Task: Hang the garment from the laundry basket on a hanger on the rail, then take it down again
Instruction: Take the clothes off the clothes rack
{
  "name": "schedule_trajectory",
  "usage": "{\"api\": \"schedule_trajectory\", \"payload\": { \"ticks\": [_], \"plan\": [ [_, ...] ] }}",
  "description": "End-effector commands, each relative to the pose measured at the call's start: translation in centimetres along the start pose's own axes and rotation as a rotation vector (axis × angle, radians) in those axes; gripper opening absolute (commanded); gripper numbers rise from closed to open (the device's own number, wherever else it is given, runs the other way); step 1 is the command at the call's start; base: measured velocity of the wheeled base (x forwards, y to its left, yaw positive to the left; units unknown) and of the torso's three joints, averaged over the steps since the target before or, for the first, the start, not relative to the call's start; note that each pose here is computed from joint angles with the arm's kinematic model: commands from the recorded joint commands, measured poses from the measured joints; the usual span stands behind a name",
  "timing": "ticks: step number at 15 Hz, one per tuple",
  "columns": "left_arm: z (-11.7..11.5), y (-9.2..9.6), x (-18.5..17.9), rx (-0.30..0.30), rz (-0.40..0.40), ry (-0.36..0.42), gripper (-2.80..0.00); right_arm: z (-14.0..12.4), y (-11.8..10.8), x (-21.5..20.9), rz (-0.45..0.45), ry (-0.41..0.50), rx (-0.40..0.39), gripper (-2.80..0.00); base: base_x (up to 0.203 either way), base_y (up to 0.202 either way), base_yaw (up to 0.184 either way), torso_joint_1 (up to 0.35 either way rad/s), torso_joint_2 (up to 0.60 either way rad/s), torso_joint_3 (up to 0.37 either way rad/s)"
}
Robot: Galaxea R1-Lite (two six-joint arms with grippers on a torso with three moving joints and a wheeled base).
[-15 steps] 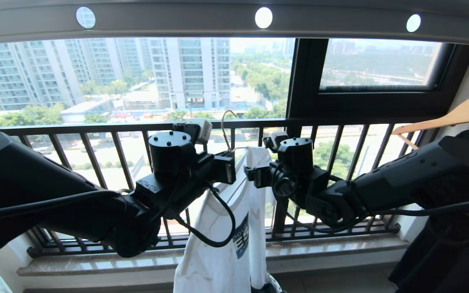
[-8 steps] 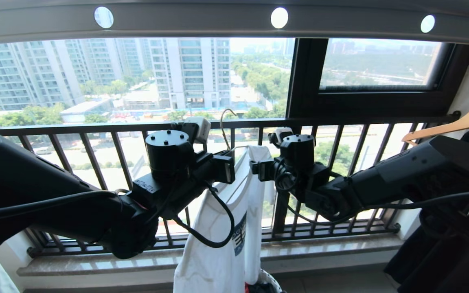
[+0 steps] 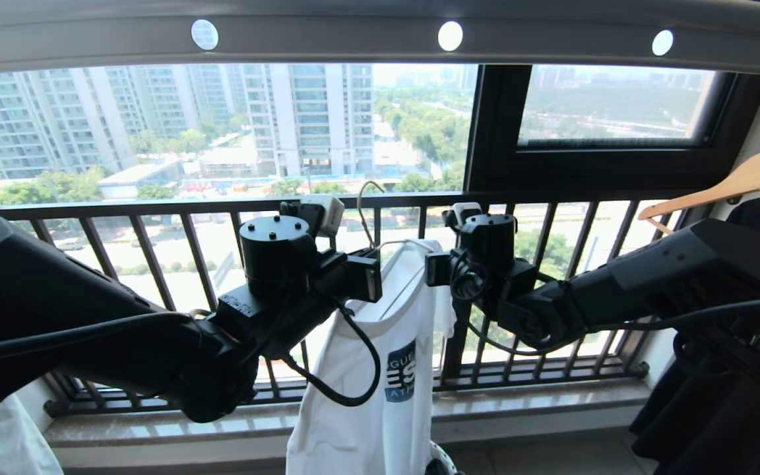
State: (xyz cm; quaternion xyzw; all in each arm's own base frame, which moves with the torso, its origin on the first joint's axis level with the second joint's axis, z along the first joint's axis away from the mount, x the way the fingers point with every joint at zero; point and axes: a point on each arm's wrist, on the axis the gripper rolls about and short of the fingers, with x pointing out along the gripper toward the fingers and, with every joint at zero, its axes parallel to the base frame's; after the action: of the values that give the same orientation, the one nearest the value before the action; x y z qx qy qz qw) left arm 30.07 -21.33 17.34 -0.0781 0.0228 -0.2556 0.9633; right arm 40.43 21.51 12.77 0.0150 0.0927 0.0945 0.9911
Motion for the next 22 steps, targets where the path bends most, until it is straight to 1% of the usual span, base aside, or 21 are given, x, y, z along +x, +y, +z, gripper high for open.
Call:
{"api": "schedule_trajectory", "payload": {
  "ticks": [1, 4, 5, 12, 13, 15, 17, 19, 22],
  "plan": [
    [-0.5, -0.1, -0.1, 0.004, -0.004, 0.014, -2.8, 0.4, -0.3, 0.0, -0.008, -0.016, 0.008, -2.8, 0.0, 0.0, 0.0, 0.0, 0.0, 0.0],
    [-0.8, -0.5, -0.4, 0.009, -0.015, 0.027, -2.8, 1.2, -1.8, 0.9, -0.041, -0.05, 0.025, -2.8, 0.0, 0.0, 0.0, 0.0, 0.0, 0.0],
    [-0.8, -0.6, -0.4, 0.01, -0.015, 0.026, -2.8, 1.1, -2.2, 1.3, -0.053, -0.053, 0.028, -2.8, 0.0, 0.0, 0.0, 0.0, 0.0, 0.0],
    [-0.8, -0.7, -0.5, 0.017, -0.02, 0.027, -2.8, 0.8, -7.5, 4.9, -0.171, -0.088, 0.054, -2.8, 0.0, 0.0, 0.0, 0.0, 0.0, 0.0],
    [-0.8, -0.7, -0.5, 0.017, -0.018, 0.027, -2.8, 0.7, -7.7, 5.0, -0.173, -0.088, 0.064, -2.8, 0.0, 0.0, 0.0, 0.0, 0.0, 0.0],
    [-0.9, -0.7, -0.4, 0.019, -0.017, 0.03, -2.8, 0.6, -7.6, 5.0, -0.172, -0.085, 0.071, -2.8, 0.0, 0.0, 0.0, 0.0, 0.0, 0.0],
    [-0.9, -0.7, -0.4, 0.018, -0.018, 0.029, -2.8, -0.1, -7.5, 5.2, -0.172, -0.07, 0.067, -2.8, 0.0, 0.0, 0.0, 0.0, 0.0, 0.0],
    [-1.0, -0.6, -0.3, 0.018, -0.016, 0.031, -2.8, -1.3, -5.8, 4.9, -0.138, -0.035, 0.055, -2.8, 0.0, 0.0, 0.0, 0.0, 0.0, 0.0],
    [-0.9, -0.7, 0.4, 0.011, -0.01, 0.017, -2.8, -3.0, -1.9, 3.4, -0.057, 0.023, 0.025, -2.8, 0.0, 0.0, 0.0, 0.0, 0.0, 0.0]
  ]
}}
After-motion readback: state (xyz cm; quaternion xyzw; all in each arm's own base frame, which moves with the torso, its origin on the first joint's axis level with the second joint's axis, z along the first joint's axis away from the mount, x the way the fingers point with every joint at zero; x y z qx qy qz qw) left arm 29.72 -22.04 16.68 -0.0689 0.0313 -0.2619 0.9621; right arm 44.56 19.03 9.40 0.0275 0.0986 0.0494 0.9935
